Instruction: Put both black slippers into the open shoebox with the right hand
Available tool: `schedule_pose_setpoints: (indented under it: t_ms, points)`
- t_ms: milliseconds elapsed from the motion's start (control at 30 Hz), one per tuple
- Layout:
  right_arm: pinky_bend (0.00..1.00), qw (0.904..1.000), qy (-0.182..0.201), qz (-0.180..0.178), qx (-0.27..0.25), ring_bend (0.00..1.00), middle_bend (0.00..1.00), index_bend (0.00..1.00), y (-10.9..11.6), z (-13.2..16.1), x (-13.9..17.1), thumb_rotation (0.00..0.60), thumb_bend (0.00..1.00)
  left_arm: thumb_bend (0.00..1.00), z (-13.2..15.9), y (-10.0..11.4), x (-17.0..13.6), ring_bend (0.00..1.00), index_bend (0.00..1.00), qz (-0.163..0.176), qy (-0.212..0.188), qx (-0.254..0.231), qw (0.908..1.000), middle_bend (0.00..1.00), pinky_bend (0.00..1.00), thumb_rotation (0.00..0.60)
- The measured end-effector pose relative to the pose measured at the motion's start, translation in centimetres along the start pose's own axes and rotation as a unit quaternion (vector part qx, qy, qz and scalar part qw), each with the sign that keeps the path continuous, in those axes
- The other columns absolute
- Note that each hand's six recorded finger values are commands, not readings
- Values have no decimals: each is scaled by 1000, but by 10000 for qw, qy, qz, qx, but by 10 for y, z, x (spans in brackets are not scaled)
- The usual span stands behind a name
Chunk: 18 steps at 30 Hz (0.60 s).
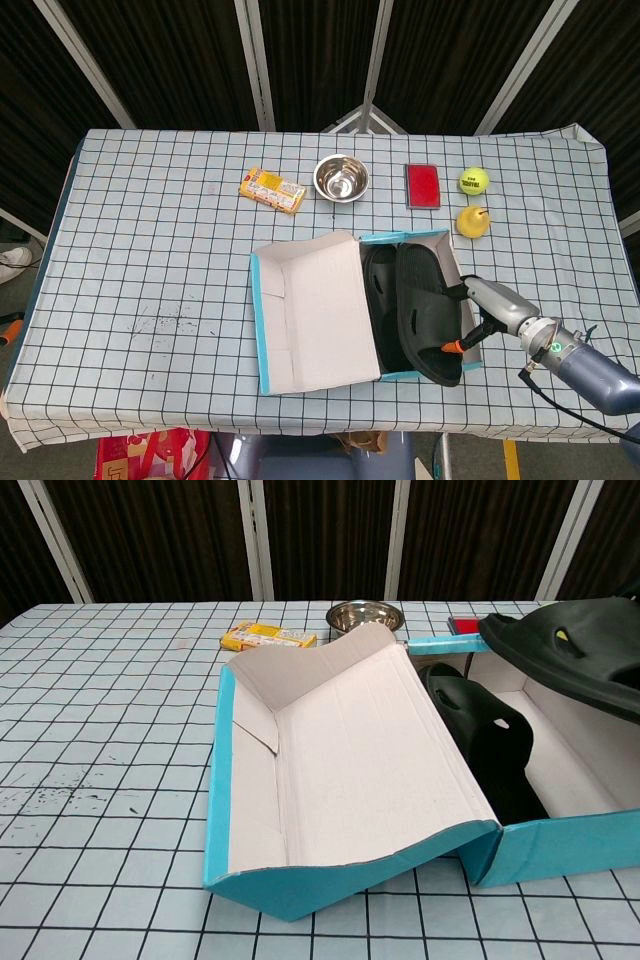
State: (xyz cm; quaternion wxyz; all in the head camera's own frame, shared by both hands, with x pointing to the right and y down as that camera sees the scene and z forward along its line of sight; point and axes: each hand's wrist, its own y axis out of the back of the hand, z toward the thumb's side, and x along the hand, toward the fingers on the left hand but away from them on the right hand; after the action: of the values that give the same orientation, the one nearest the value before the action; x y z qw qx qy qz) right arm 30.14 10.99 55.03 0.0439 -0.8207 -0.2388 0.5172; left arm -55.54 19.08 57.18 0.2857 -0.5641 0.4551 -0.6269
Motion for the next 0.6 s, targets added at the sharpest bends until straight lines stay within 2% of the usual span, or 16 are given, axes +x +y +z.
schedule_pose_setpoints:
  t_ms: [600]
  points:
    - [0,9998,-125,125,-35,275,666,738,1,-23,-37,600,865,335,1,1,-1,0,23,41,25,56,10000,0,71,600]
